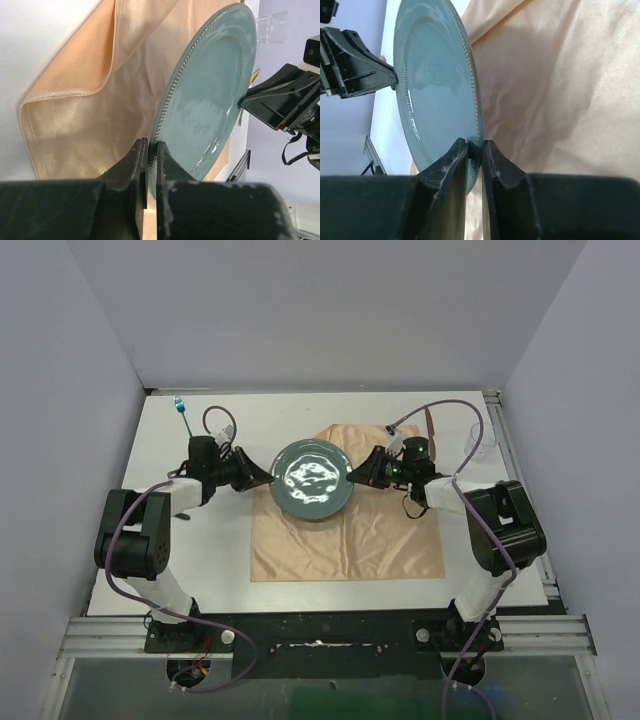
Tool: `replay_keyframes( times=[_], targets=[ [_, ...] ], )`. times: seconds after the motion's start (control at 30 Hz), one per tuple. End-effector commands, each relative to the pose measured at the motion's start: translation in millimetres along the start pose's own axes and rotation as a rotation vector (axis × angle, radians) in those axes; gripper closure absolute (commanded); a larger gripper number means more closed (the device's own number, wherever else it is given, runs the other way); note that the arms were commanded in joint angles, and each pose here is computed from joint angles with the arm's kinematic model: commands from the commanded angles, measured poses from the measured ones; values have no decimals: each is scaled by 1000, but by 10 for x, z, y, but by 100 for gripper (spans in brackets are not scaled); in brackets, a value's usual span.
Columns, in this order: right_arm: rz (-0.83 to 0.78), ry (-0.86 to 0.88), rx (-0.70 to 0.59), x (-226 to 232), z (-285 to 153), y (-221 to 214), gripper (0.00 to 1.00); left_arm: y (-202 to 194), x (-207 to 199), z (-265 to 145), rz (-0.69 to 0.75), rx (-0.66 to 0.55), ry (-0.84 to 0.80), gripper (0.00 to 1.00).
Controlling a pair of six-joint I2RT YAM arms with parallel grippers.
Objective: Set the dinner table for one person
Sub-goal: Place the plate on the napkin.
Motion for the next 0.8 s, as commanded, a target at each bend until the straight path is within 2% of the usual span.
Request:
replay_keyframes(
  times=[0.0,0.5,0.77],
  targets=[
    [-120,98,-37,438,-109,132,100,173,-567,21,101,-29,-153,100],
    [-121,-37,-32,316,-404,-43,100,-181,-745,489,109,89,-212,100],
    [-47,57,-55,263,-470,-232,100,-300,-823,568,107,119,-254,100]
  ],
)
Point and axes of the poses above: each gripper's point midway between its finger pads, its own z axis out along the fingers, its own x axis along the line the jaws close on, y = z × x, the point moved 3 cm from there along -z, back along the fingers, and after that the axes turned 6 degrees about z, right-handed, at the moved point
